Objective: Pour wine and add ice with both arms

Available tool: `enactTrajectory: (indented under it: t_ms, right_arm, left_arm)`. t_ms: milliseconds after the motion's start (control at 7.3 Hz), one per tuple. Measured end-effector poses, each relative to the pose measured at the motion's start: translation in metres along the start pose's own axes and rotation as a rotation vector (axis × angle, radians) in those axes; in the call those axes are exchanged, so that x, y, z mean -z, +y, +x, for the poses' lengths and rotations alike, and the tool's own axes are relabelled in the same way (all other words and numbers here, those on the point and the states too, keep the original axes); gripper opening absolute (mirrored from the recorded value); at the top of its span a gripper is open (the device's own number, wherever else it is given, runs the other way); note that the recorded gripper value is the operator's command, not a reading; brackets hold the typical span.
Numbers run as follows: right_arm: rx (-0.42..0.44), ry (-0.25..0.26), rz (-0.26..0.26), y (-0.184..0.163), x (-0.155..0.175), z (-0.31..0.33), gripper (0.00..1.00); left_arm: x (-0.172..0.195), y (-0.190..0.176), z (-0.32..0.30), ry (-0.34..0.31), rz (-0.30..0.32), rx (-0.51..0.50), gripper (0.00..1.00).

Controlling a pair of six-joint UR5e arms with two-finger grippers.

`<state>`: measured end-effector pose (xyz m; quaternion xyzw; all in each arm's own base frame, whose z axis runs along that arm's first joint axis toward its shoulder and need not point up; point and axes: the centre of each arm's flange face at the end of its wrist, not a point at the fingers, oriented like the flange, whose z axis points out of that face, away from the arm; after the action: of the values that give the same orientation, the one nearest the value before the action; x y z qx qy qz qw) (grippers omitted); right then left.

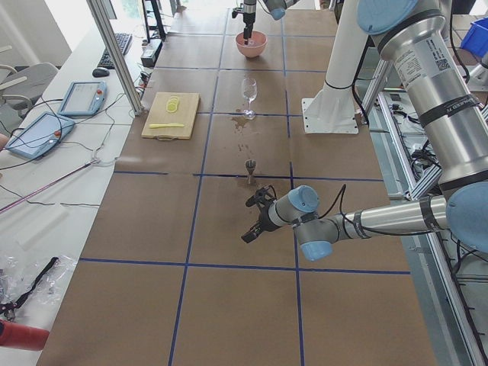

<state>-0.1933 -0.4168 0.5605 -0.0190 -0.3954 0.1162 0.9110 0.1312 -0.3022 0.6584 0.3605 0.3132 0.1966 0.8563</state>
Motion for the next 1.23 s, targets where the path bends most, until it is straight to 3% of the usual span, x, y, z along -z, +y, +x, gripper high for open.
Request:
enactTrajectory:
  t_ms: [137, 274, 411, 548, 959, 1232]
  right_arm:
    - [-0.006, 0.006, -0.006, 0.003, -0.002, 0.003, 0.82]
    - [-0.011, 0.01, -0.011, 0.005, -0.004, 0.007, 0.6]
    - [-0.015, 0.015, -0.016, 0.007, -0.005, 0.01, 0.13]
    - [-0.021, 0.019, -0.02, 0.009, -0.006, 0.014, 0.0]
    - [-0.025, 0.015, -0.025, 0.011, -0.004, 0.016, 0.0]
    - [-0.002, -0.018, -0.006, 0.014, 0.014, -0.001, 0.0]
  left_arm:
    - [0.0, -0.001, 0.0, 0.001, 0.003, 0.02, 1.0]
    - [0.0, -0.002, 0.001, 0.001, 0.007, 0.04, 1.0]
    - [0.001, -0.004, 0.001, 0.002, 0.01, 0.05, 1.0]
    - [0.001, -0.005, 0.002, 0.003, 0.013, 0.059, 1.0]
    - [0.001, -0.011, 0.004, 0.009, 0.026, 0.113, 1.0]
    - [0.001, -0.013, 0.003, -0.006, 0.038, 0.139, 1.0]
